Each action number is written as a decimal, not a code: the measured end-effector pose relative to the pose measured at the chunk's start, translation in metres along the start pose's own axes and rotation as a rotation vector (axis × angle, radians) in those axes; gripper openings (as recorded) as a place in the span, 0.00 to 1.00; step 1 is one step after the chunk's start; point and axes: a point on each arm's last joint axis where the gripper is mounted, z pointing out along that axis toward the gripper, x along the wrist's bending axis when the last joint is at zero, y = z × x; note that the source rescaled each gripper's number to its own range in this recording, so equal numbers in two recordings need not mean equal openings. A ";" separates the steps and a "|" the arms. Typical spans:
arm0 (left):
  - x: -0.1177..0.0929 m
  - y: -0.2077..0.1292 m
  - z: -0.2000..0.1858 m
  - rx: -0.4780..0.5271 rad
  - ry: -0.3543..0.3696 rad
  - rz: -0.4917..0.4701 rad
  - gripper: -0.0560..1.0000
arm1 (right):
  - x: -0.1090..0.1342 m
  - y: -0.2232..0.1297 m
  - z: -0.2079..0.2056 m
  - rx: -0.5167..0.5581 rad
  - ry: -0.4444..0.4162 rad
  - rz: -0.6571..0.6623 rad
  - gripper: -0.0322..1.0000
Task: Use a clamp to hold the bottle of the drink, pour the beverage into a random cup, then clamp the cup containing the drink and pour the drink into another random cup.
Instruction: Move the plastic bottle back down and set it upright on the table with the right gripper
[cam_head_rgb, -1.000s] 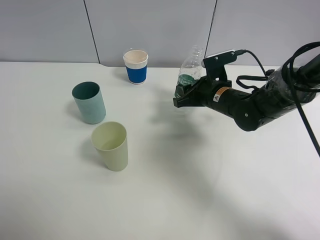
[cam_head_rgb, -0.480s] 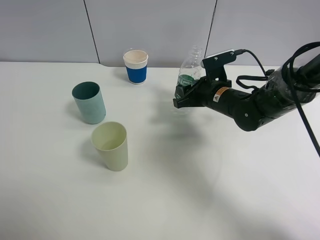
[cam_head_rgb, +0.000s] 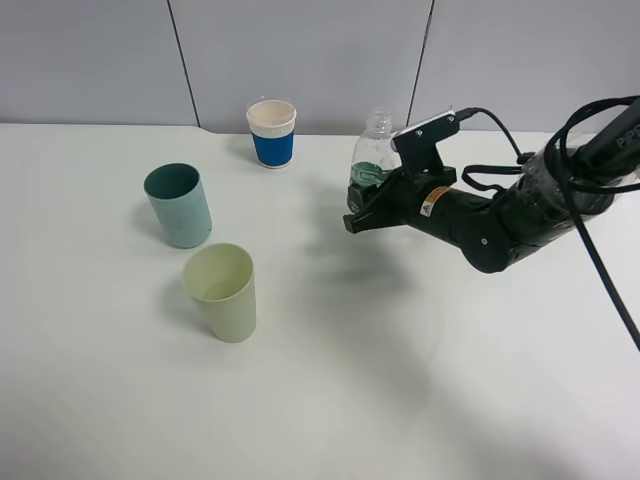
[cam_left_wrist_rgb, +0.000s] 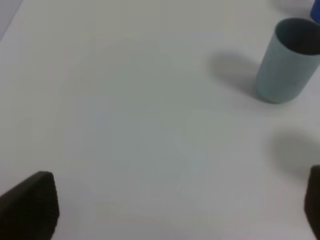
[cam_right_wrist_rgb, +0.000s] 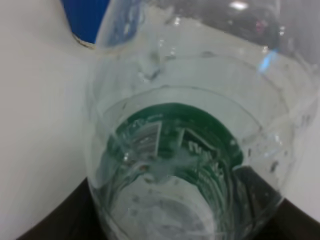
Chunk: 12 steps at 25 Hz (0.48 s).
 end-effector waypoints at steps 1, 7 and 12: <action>0.000 0.000 0.000 0.000 0.000 0.000 1.00 | 0.001 0.000 0.000 0.000 0.001 -0.017 0.03; 0.000 0.000 0.000 0.000 0.000 0.000 1.00 | 0.001 0.000 0.000 -0.002 0.003 -0.038 0.03; 0.000 0.000 0.000 0.000 0.000 0.001 1.00 | 0.001 0.000 0.000 0.000 0.004 -0.039 0.03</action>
